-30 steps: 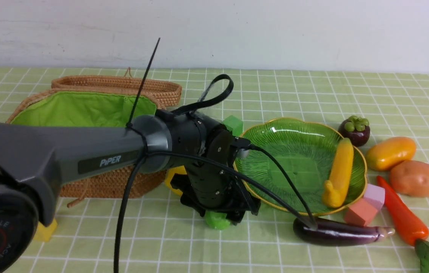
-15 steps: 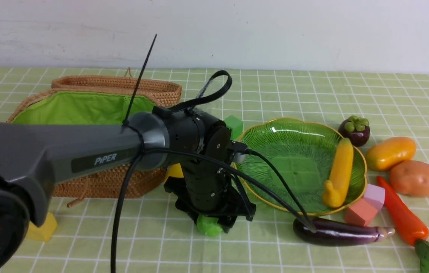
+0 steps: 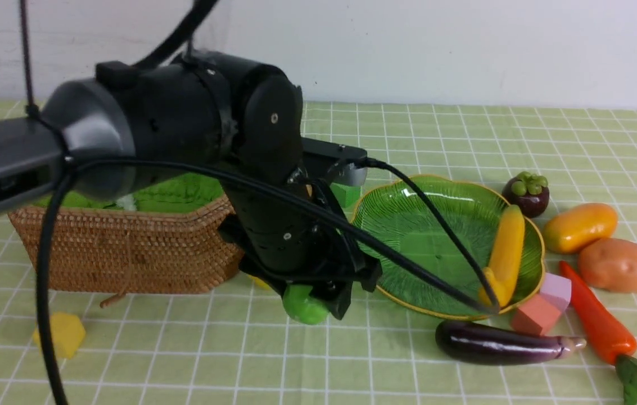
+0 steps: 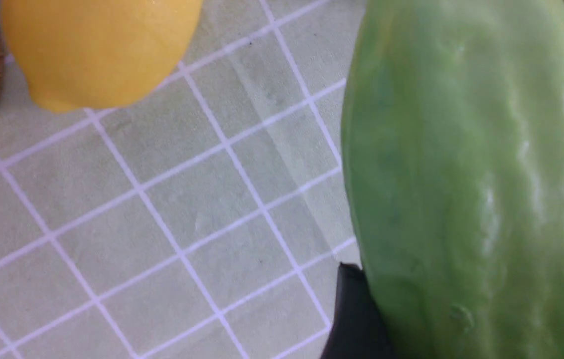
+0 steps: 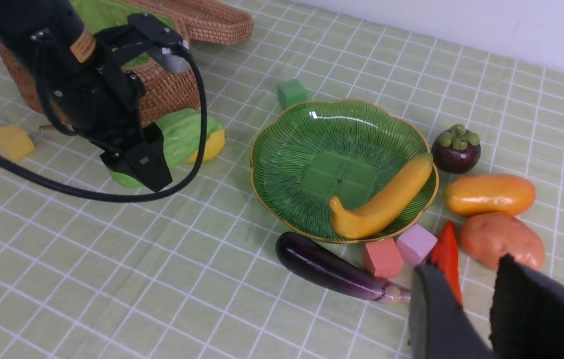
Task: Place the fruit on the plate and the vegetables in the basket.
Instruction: Take a chayote with your left arm and place it on the basket on the left.
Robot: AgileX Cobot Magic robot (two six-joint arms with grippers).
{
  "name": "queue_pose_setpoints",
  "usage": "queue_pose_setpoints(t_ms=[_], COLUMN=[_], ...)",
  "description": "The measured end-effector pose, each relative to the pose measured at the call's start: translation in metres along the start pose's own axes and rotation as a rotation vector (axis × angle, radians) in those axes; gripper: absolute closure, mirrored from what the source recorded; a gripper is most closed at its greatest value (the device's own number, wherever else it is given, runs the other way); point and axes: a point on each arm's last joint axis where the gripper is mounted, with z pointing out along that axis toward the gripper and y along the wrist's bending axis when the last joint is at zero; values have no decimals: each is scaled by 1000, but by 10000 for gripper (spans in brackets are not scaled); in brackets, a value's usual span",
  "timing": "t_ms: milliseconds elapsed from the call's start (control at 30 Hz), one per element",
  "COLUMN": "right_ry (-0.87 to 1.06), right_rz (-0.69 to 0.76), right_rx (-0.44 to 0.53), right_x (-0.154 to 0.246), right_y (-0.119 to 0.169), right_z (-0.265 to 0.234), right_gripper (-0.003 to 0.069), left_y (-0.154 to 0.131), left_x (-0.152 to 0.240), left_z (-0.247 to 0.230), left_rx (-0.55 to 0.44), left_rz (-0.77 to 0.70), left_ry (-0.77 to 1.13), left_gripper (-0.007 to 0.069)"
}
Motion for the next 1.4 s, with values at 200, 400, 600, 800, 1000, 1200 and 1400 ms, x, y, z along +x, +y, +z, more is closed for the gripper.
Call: queue_pose_setpoints(t_ms=[200,400,600,800,1000,1200,1400], right_ry=[-28,-21,-25,-35,-38,-30,-29], right_rz=[3,11,-19,-55,-60,-65,-67], right_rx=[-9,-52,-169,-253,-267,-268,-266], right_x=[-5,-17,-30,-33,-33,-32,-32], right_y=[1,4,15,22,23,23,23], right_z=[3,23,46,50,50,50,50], right_gripper=[468,468,468,466,464,464,463], left_y=[-3,5,14,53,109,164,201], left_x=[8,13,11,5,-2,-10,-9], left_z=[-48,-82,-85,-91,-104,-100,-74], left_rx=[10,-109,-216,-278,-329,-412,-452], left_rz=[131,322,403,422,541,597,602], left_ry=[-114,-215,-220,-217,-278,-320,-205], left_gripper=[169,169,169,169,169,170,170])
